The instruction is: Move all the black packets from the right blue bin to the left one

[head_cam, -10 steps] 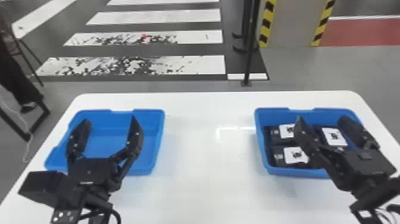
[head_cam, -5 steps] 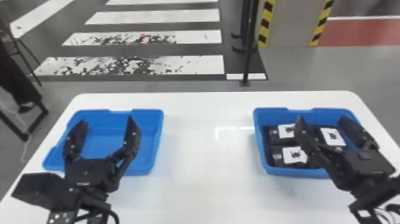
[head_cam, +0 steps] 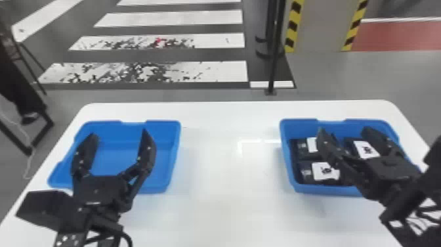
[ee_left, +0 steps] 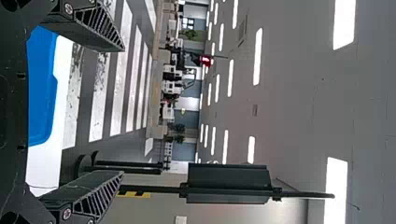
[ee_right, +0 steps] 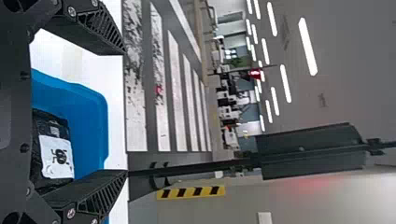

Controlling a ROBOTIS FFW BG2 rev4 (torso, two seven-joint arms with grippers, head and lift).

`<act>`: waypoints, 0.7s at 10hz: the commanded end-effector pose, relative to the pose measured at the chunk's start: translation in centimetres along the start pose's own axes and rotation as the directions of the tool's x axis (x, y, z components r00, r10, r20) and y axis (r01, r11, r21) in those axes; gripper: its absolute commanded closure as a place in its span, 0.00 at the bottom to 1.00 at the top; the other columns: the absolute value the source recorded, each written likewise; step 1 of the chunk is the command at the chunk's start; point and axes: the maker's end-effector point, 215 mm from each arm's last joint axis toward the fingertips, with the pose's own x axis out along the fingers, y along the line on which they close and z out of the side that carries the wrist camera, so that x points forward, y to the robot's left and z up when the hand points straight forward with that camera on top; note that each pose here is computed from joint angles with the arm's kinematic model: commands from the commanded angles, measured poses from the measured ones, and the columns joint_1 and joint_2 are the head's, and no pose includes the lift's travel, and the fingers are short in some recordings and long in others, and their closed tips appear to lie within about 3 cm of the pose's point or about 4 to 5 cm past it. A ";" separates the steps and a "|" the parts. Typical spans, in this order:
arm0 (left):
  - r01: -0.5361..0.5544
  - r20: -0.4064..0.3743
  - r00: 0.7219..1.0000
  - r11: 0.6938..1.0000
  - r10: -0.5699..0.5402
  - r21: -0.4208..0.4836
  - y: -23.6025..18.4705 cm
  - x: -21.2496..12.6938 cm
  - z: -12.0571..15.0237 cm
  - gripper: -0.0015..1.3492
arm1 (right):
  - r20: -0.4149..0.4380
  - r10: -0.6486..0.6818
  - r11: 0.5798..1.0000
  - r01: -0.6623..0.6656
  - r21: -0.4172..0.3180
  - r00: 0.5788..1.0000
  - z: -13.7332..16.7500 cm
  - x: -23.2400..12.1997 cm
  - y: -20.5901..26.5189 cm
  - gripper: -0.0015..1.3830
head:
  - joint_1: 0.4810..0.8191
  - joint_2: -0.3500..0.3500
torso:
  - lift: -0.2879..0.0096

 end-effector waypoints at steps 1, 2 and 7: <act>0.003 -0.003 1.000 1.000 -0.003 0.004 -0.1 0.0 -0.1 0.09 | -0.172 0.007 1.000 -0.011 -0.022 0.985 -2.7 1.6 -0.6 0.09 | 0.63 0.61 | 0.40; 0.003 -0.003 1.000 1.000 -0.003 0.004 -0.1 0.0 -0.1 0.09 | -0.271 -0.002 1.000 -0.005 -0.024 0.963 -4.7 1.8 -2.1 0.09 | 0.63 0.61 | 0.40; 0.004 -0.001 1.000 1.000 -0.004 0.012 -0.1 -0.1 -0.2 0.09 | -0.489 -0.087 0.996 0.069 -0.055 0.868 -9.4 0.0 -4.4 0.12 | 0.63 0.57 | 0.40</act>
